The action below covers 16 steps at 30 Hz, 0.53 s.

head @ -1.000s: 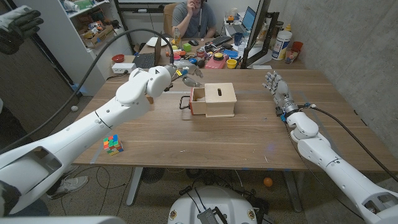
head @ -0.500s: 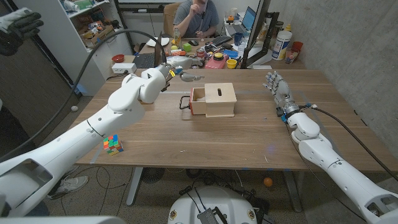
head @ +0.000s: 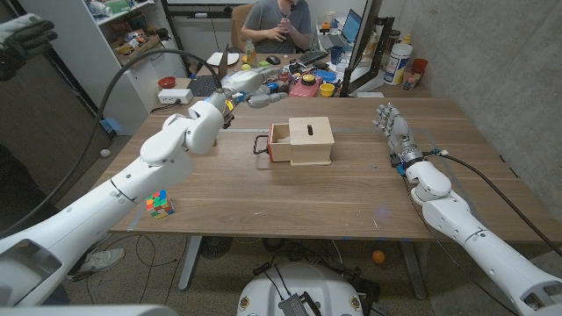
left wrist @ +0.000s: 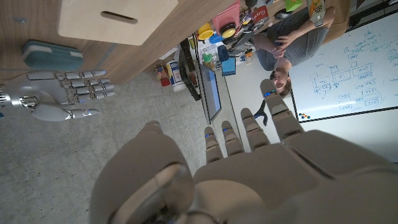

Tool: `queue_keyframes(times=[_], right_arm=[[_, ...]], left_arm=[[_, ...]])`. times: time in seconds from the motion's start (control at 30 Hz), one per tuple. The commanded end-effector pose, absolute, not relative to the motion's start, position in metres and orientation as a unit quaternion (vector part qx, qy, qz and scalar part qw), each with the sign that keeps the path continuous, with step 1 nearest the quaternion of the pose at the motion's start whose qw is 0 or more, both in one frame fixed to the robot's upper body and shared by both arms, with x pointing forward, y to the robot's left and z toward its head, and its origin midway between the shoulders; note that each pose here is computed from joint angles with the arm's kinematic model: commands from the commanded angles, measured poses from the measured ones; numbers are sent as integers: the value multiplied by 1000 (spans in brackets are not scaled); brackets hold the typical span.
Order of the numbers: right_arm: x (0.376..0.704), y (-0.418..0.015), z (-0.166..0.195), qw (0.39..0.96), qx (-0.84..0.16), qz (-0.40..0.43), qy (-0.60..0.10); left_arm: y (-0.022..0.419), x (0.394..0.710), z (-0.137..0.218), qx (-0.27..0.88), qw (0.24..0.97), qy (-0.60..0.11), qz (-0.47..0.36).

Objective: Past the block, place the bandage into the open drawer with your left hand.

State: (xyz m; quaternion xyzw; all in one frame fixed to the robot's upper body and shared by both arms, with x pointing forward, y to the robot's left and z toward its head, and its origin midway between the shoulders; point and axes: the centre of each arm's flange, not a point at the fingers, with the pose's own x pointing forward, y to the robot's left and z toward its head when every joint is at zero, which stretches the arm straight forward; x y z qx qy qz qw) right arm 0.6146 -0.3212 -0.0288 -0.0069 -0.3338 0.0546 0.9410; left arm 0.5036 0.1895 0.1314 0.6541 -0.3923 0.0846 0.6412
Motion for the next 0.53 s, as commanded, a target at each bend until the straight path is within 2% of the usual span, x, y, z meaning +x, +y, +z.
queue_keyframes(times=[0.03, 0.3, 0.53], right_arm=[[590, -313, -41, 942, 0, 21, -336], [561, -300, -75, 940, 7, -3, -341], [563, -294, -90, 935, 21, -15, -353]], left_arm=[[212, 505, 134, 608, 655, -438, 95], [220, 507, 127, 605, 650, -451, 90], [223, 511, 122, 607, 644, -459, 85]])
